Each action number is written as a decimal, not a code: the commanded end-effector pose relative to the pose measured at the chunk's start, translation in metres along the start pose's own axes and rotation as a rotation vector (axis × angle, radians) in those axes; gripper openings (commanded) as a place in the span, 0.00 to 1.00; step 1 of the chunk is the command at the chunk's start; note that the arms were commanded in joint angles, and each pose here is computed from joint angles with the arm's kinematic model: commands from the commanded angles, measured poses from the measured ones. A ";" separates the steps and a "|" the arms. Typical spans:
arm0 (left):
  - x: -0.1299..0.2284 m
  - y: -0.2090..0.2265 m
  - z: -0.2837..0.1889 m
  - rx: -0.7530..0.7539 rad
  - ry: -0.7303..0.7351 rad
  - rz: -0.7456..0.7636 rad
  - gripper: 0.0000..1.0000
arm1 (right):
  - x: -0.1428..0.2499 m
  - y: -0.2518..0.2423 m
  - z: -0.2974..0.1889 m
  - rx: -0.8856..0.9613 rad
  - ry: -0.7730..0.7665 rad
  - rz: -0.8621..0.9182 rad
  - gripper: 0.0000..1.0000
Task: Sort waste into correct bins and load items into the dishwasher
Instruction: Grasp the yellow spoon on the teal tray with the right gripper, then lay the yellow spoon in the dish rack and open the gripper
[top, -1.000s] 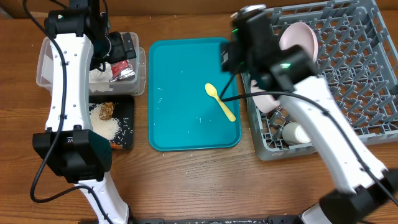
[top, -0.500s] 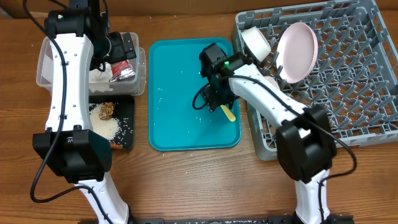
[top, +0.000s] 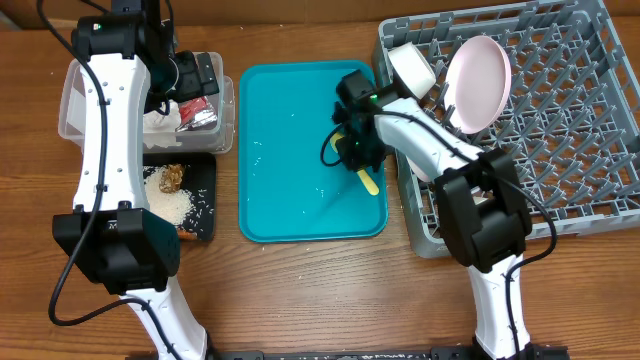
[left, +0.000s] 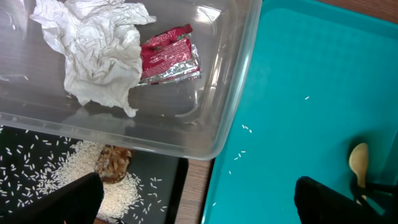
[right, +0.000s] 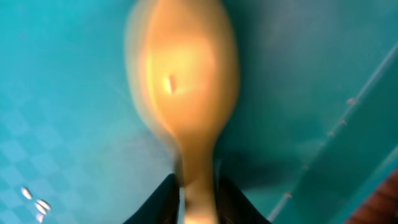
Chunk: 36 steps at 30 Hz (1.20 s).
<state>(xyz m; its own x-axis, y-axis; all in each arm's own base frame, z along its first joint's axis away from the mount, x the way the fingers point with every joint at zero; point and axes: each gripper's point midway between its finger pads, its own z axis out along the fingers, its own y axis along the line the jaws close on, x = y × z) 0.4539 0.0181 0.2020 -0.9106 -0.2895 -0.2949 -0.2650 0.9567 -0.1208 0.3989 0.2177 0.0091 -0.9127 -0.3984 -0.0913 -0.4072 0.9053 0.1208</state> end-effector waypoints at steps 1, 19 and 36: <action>-0.006 -0.004 -0.012 0.006 -0.040 -0.012 1.00 | 0.006 0.005 0.005 -0.053 0.033 0.007 0.11; -0.006 -0.004 -0.012 0.006 -0.040 -0.012 1.00 | -0.007 0.076 -0.174 -0.373 -0.149 -0.018 0.04; -0.006 -0.004 -0.012 0.006 -0.040 -0.012 1.00 | 0.119 -0.178 -0.268 0.132 -0.312 1.418 0.04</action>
<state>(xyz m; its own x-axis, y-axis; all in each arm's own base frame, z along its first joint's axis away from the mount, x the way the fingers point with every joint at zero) 0.4539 0.0181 0.2020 -0.9105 -0.2898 -0.2948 -0.2653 0.9565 -0.1209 0.3608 -0.0044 0.2673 -0.7216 0.6527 -0.2309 0.6048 0.7566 0.2486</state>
